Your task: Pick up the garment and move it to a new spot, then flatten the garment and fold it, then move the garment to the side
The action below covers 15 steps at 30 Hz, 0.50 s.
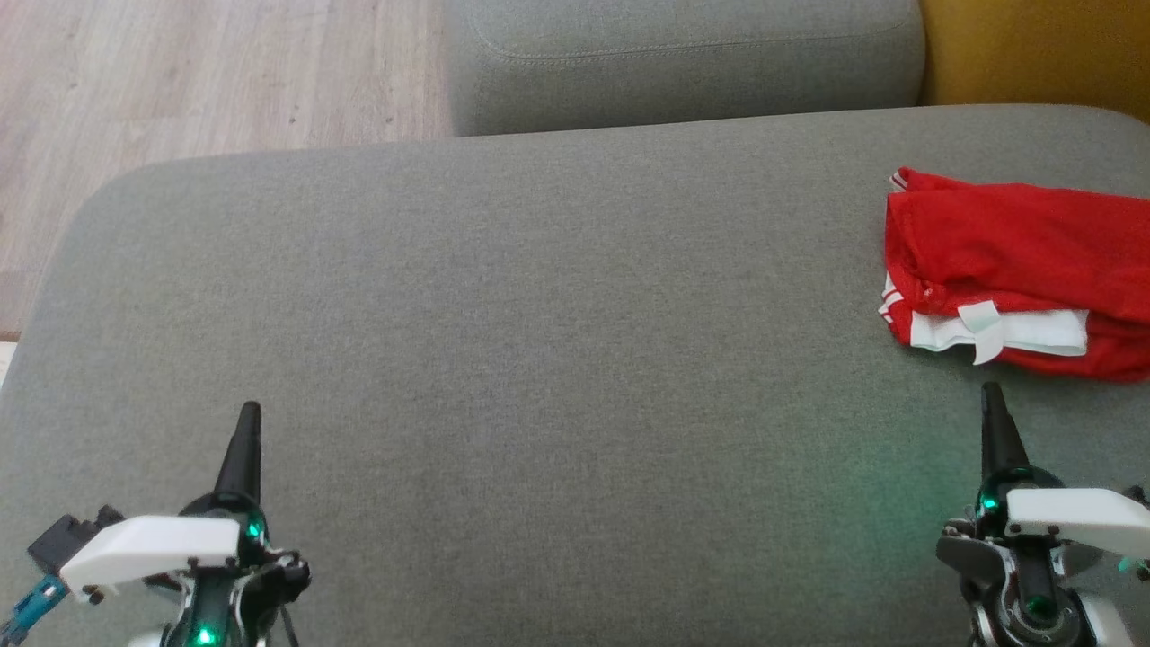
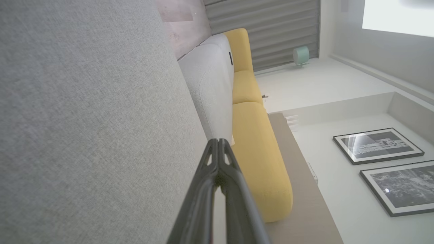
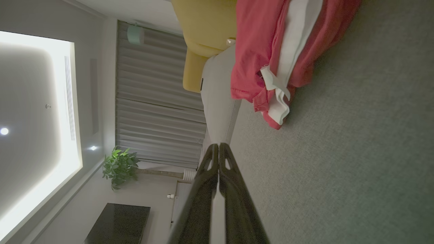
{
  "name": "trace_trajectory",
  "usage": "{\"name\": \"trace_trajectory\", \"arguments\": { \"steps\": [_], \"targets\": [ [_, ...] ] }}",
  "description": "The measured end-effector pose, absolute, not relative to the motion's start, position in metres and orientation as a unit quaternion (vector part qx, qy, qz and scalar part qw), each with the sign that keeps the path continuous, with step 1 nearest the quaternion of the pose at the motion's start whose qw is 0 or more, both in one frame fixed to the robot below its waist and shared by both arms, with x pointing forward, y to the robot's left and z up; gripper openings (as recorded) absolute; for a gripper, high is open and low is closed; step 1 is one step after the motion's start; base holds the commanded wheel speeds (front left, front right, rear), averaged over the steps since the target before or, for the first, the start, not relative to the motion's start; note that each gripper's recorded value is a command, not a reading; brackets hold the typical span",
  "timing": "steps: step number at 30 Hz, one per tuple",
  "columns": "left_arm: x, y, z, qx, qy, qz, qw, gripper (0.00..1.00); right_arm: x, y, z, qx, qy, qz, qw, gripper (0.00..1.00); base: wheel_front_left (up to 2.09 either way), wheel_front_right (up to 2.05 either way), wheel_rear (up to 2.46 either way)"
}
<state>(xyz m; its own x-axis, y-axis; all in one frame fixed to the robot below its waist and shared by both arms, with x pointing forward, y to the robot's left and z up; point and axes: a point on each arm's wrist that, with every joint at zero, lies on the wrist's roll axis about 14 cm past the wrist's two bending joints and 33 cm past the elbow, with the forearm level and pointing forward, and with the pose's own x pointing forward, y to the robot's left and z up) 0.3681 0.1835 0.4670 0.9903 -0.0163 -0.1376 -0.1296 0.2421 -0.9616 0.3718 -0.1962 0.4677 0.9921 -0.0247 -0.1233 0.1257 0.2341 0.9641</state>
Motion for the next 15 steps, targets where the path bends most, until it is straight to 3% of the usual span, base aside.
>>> {"name": "trace_trajectory", "arguments": {
  "steps": [15],
  "targets": [
    [0.3723,0.1850,0.4736,-0.679,0.051,0.026,0.732,0.00,0.3718,-0.2020,0.4720,0.683,0.030,-0.047,0.728,0.00,0.00,0.00,0.00]
  ]
}}
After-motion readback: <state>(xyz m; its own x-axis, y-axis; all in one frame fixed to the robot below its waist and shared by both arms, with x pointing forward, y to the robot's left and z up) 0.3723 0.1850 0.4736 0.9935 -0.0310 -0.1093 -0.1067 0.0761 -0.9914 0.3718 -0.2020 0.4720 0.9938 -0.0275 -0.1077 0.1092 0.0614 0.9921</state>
